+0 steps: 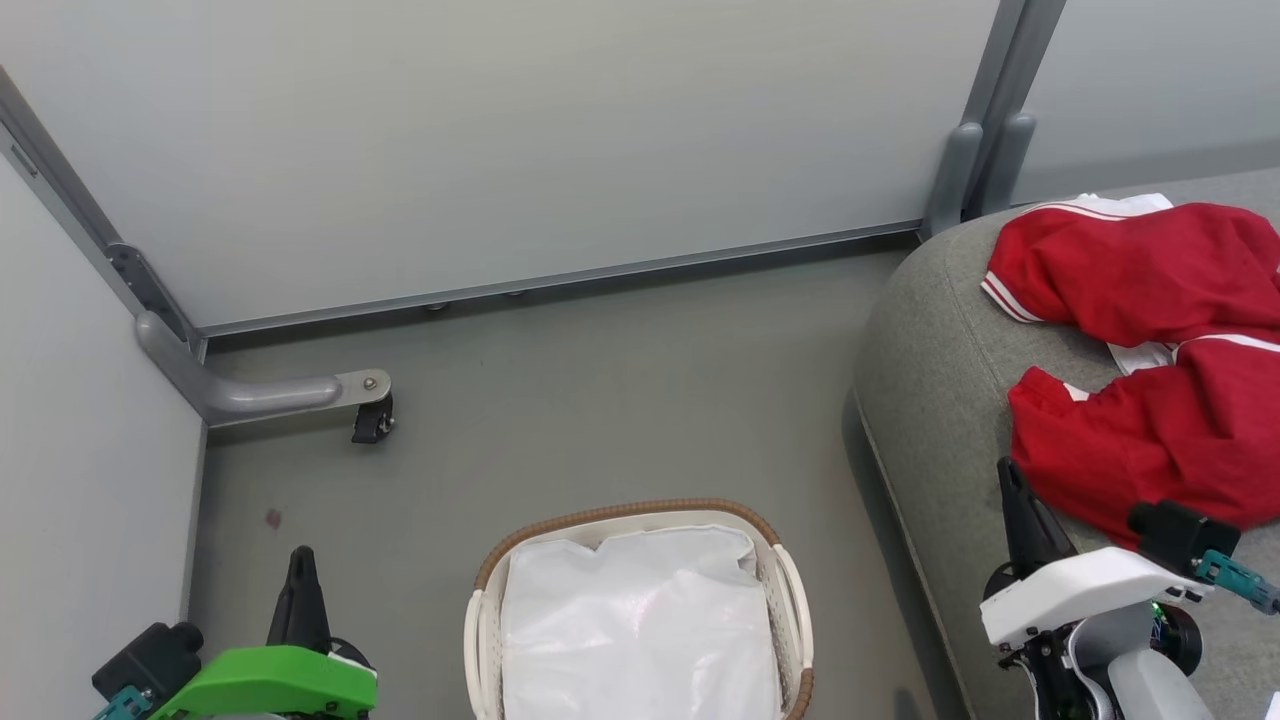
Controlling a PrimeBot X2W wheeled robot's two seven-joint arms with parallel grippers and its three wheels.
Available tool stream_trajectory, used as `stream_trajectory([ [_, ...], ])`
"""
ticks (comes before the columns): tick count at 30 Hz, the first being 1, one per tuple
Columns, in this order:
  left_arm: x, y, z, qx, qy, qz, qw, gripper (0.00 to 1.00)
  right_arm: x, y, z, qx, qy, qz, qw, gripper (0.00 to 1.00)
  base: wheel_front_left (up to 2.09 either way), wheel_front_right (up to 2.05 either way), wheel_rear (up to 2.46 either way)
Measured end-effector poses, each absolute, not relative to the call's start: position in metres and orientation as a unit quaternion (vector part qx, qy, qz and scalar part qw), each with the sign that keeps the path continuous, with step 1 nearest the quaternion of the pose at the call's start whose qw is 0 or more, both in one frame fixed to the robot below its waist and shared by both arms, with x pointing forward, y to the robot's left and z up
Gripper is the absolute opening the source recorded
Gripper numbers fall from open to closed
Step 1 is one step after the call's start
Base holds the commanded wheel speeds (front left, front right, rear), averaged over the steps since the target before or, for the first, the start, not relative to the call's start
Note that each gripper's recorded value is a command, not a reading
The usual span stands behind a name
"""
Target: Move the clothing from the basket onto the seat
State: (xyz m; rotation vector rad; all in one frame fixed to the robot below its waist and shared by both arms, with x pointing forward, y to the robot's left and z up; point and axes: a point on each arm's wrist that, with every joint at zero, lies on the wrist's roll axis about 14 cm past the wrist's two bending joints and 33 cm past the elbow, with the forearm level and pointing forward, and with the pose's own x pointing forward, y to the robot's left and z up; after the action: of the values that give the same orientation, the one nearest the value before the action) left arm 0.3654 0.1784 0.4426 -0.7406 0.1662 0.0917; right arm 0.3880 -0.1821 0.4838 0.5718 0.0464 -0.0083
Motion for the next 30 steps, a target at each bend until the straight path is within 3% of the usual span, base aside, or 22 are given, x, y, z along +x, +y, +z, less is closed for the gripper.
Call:
stream_trajectory([
  [30,0.376,0.188,0.462,-0.527,0.059,0.049,0.846,0.0,0.388,-0.193,0.488,0.486,0.023,-0.026,0.873,0.0,0.0,0.0,0.0],
])
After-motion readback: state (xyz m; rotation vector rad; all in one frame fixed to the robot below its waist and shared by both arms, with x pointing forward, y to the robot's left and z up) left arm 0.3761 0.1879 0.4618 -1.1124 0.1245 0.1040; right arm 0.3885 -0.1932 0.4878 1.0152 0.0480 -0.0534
